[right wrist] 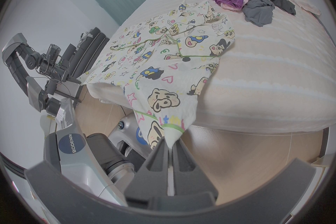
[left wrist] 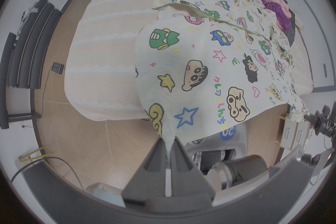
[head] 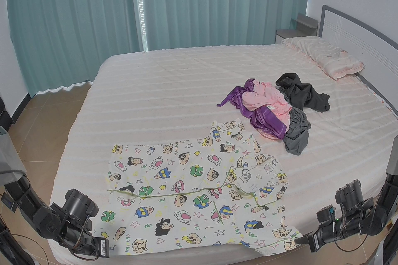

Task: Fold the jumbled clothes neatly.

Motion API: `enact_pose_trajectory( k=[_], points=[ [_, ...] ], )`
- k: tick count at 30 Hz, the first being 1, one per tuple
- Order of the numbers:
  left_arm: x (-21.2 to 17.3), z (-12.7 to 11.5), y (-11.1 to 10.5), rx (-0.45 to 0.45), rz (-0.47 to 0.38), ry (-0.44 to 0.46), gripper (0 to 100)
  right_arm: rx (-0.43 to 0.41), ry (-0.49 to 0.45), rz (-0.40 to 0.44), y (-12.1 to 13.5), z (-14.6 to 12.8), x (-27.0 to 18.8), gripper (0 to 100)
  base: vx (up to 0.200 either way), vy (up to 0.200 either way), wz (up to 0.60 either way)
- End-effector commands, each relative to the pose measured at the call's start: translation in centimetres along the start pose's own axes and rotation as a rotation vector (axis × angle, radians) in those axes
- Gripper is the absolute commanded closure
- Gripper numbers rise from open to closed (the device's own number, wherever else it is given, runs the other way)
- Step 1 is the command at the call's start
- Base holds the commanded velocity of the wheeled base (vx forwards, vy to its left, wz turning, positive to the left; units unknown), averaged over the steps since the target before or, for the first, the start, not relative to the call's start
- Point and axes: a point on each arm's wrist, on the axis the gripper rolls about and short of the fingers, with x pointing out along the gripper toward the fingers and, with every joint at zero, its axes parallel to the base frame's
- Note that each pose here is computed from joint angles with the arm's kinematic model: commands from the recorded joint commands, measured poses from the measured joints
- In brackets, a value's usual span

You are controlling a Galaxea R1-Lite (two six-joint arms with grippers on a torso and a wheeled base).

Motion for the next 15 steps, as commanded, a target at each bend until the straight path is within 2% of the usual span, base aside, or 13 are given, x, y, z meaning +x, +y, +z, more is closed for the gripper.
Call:
enact_pose_trajectory(
  k=[1, 11, 15],
  points=[
    [-0.1, -0.3, 0.1, 0.02, -0.014, 0.028, 100, -0.02, 0.042, 0.003, 0.3, -0.8, -0.5, 100, 0.0, 0.0, 0.0],
    [-1.5, -0.9, 0.2, 0.072, -0.052, 0.075, 100, -0.043, 0.065, 0.0, 0.3, -1.1, -0.8, 100, 0.0, 0.0, 0.0],
    [-2.4, 0.1, -0.1, 0.046, -0.084, 0.054, 100, -0.043, 0.02, -0.009, 0.2, -0.7, -1.2, 100, 0.0, 0.0, 0.0]
  ],
)
